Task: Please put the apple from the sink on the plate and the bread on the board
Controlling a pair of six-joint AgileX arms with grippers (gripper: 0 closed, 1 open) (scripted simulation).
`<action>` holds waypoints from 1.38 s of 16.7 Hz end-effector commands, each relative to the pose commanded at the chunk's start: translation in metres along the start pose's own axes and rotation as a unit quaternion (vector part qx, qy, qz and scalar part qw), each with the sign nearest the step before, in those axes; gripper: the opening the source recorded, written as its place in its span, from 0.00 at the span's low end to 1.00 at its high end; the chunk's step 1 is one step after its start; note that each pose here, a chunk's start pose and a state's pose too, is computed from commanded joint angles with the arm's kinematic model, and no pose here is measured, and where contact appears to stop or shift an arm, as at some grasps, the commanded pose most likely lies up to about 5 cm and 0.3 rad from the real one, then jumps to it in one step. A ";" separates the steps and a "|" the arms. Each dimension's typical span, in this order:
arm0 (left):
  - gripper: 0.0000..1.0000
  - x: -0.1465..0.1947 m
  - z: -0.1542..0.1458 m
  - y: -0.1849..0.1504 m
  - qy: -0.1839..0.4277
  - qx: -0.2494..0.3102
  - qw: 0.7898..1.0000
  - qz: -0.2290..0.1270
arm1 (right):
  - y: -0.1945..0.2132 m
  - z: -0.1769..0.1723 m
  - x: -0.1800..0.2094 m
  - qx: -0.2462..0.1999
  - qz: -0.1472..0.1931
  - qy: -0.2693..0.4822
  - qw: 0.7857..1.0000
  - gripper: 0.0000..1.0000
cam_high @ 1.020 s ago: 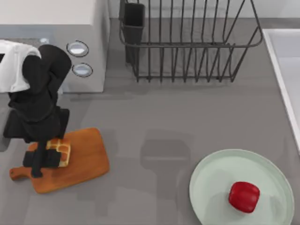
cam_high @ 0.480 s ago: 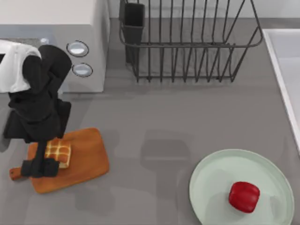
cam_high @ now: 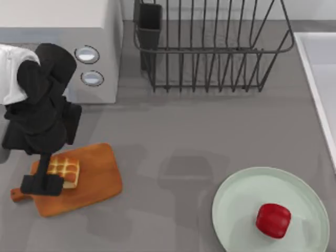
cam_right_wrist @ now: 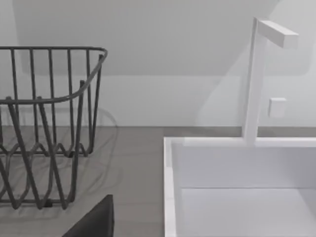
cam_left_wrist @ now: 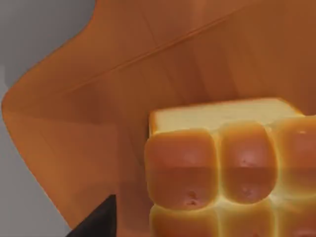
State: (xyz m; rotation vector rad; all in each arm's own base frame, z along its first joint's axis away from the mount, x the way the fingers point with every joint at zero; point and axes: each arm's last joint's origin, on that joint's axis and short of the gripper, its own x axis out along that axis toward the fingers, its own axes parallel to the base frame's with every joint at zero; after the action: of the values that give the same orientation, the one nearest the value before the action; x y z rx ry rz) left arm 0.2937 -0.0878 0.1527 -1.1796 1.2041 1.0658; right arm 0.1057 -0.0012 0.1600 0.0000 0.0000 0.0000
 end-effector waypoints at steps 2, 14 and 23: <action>1.00 -0.017 0.001 0.007 0.013 0.046 0.997 -0.053 | 0.000 0.000 0.000 0.000 0.000 0.000 1.000 1.00; 1.00 -0.083 0.043 0.147 -0.204 0.440 0.741 -0.465 | 0.000 0.000 0.000 0.000 0.000 0.000 1.000 1.00; 1.00 -0.028 0.065 0.194 -0.493 0.497 0.550 -0.455 | 0.000 0.000 0.000 0.000 0.000 0.000 1.000 1.00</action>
State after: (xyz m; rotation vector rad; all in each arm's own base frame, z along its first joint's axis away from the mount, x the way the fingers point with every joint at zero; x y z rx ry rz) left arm 0.1060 -0.0025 0.1642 -0.0257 0.0169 -0.0155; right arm 0.1057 -0.0012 0.1600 0.0000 0.0000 0.0000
